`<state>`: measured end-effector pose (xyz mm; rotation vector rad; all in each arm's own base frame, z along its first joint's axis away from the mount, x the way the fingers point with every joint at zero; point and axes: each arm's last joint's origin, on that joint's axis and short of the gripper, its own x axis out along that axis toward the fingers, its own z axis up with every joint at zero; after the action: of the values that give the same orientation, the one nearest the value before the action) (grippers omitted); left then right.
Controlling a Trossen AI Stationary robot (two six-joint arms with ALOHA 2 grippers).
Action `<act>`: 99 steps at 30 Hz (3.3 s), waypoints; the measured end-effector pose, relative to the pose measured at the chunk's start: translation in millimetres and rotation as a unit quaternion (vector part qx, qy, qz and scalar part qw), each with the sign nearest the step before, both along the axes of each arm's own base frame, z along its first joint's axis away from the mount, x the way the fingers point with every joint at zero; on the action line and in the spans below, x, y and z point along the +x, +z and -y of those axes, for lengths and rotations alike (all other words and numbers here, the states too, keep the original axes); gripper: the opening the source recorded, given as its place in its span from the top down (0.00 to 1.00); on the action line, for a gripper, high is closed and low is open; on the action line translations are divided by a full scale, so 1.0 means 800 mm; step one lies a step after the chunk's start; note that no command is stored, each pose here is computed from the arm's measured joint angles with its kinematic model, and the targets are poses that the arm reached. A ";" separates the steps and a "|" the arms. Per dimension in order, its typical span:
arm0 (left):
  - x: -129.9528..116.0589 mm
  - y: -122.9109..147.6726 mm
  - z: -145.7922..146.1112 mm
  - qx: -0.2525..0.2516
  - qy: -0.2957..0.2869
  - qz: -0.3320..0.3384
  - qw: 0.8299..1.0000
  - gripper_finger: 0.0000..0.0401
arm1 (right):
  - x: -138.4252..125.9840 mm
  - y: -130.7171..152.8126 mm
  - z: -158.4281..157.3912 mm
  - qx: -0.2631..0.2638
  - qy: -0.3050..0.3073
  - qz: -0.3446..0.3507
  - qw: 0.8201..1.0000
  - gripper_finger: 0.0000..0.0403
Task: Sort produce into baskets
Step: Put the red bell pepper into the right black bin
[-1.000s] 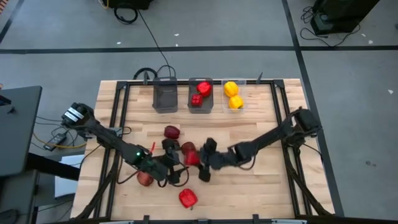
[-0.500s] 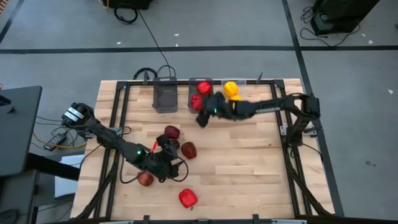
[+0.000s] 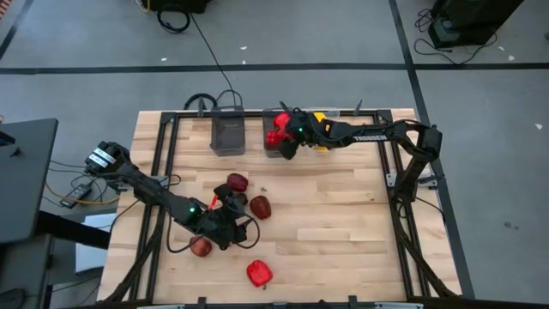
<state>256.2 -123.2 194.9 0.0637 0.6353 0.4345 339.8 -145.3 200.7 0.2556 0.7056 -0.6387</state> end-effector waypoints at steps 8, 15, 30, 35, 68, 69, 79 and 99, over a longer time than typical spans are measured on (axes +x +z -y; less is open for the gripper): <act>-0.005 0.001 -0.001 -0.020 0.019 0.003 1.000 0.02 | 0.007 0.001 -0.017 -0.019 -0.014 0.001 1.000 0.10; -0.018 0.007 -0.002 -0.037 0.033 -0.002 0.999 0.02 | 0.014 0.013 -0.047 -0.039 0.003 0.012 0.999 0.08; -0.040 0.021 0.032 -0.088 -0.061 -0.006 0.994 0.02 | 0.026 0.028 -0.221 0.033 0.200 0.050 0.978 0.15; -0.037 0.019 0.063 -0.121 -0.150 0.004 0.981 0.02 | 0.020 0.034 -0.289 0.031 0.273 0.079 0.958 0.15; 0.061 -0.070 0.105 -0.062 -0.094 0.014 0.994 0.02 | 0.004 -0.066 -0.453 0.021 0.262 0.134 0.955 0.15; 0.064 -0.070 0.101 -0.063 -0.088 0.016 0.994 0.02 | 0.003 -0.066 -0.452 0.020 0.261 0.127 0.957 0.15; 0.085 -0.065 0.075 -0.079 -0.039 0.052 0.995 0.02 | -0.011 -0.050 -0.425 0.039 0.167 0.082 0.982 0.15; 0.089 -0.055 0.084 -0.059 -0.070 0.049 0.995 0.02 | -0.027 -0.010 -0.379 0.094 0.242 -0.035 0.965 0.15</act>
<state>327.2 -190.6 150.9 -0.0248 0.5551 0.2623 318.4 157.9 192.3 0.2240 0.8608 -0.1145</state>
